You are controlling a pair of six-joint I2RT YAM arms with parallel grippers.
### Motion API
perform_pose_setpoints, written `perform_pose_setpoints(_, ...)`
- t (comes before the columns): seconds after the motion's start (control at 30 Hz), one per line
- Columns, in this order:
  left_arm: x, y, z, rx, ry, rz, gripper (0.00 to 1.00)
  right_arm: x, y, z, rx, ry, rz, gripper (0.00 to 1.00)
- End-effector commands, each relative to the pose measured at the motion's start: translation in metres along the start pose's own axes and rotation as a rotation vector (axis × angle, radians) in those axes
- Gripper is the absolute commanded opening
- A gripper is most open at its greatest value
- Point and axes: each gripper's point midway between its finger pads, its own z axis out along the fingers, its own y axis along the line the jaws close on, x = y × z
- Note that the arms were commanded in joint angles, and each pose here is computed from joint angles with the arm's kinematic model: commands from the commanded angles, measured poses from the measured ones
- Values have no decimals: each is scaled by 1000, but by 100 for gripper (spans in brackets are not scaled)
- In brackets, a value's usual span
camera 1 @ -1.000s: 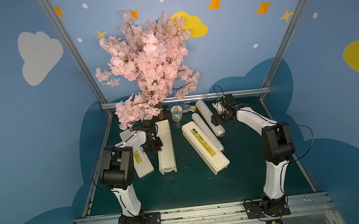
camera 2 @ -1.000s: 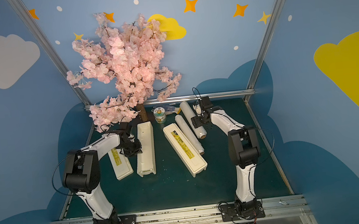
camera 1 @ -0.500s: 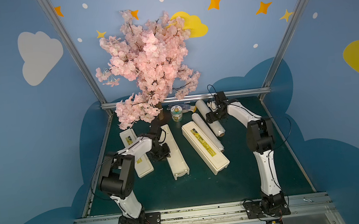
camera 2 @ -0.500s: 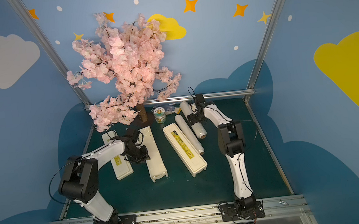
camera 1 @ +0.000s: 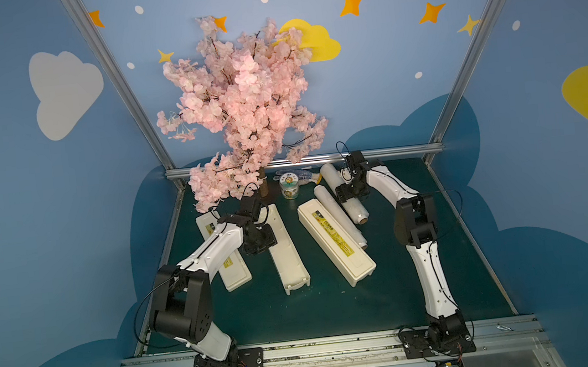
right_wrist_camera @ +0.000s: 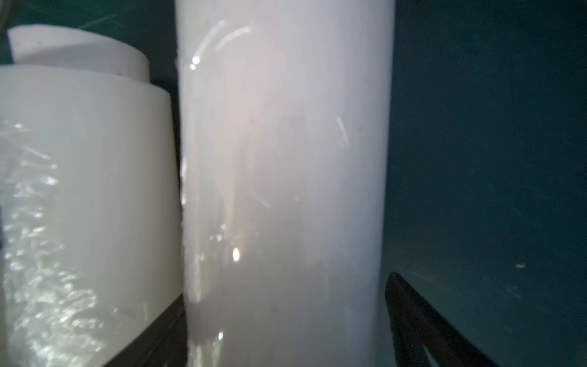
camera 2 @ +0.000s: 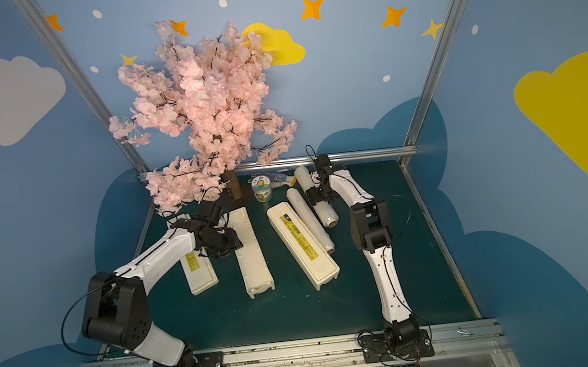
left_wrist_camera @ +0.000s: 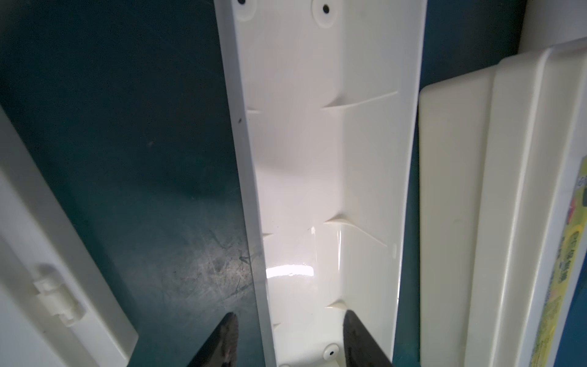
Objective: Put plastic wrap rolls into dispensers
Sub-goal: Pick up the plastic wrap from the center of the board.
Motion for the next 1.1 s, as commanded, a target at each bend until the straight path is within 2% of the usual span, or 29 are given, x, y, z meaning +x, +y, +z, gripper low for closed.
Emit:
perform_pose_setpoints(0.0, -7, 3, -16, -38, -40, 58, 55, 2, -6, 9, 36, 17, 10, 85)
perform_pose_setpoints(0.1, -13, 1, -23, -43, -66, 85, 56, 0, -4, 13, 34, 24, 0, 84)
perform_pose_setpoints(0.27, -21, 3, -33, -67, -88, 111, 56, 1, 1, 20, 8, 55, -3, 74)
perform_pose_setpoints(0.37, -26, 7, -40, -77, -102, 117, 56, 4, 4, 23, -13, 68, -3, 61)
perform_pose_setpoints(0.53, -33, 16, -50, -65, -133, 105, 56, 4, 0, 12, 17, 68, 0, 32)
perform_pose_setpoints(0.73, -41, 25, -58, -30, -169, 93, 56, -16, -6, -37, 71, -20, 6, 16)
perform_pose_setpoints(0.9, -48, 31, -61, -2, -197, 83, 56, -48, -6, -95, 99, -184, 1, 10)
perform_pose_setpoints(1.07, -57, 36, -66, 38, -230, 66, 56, -68, 4, -150, 83, -307, -1, 8)
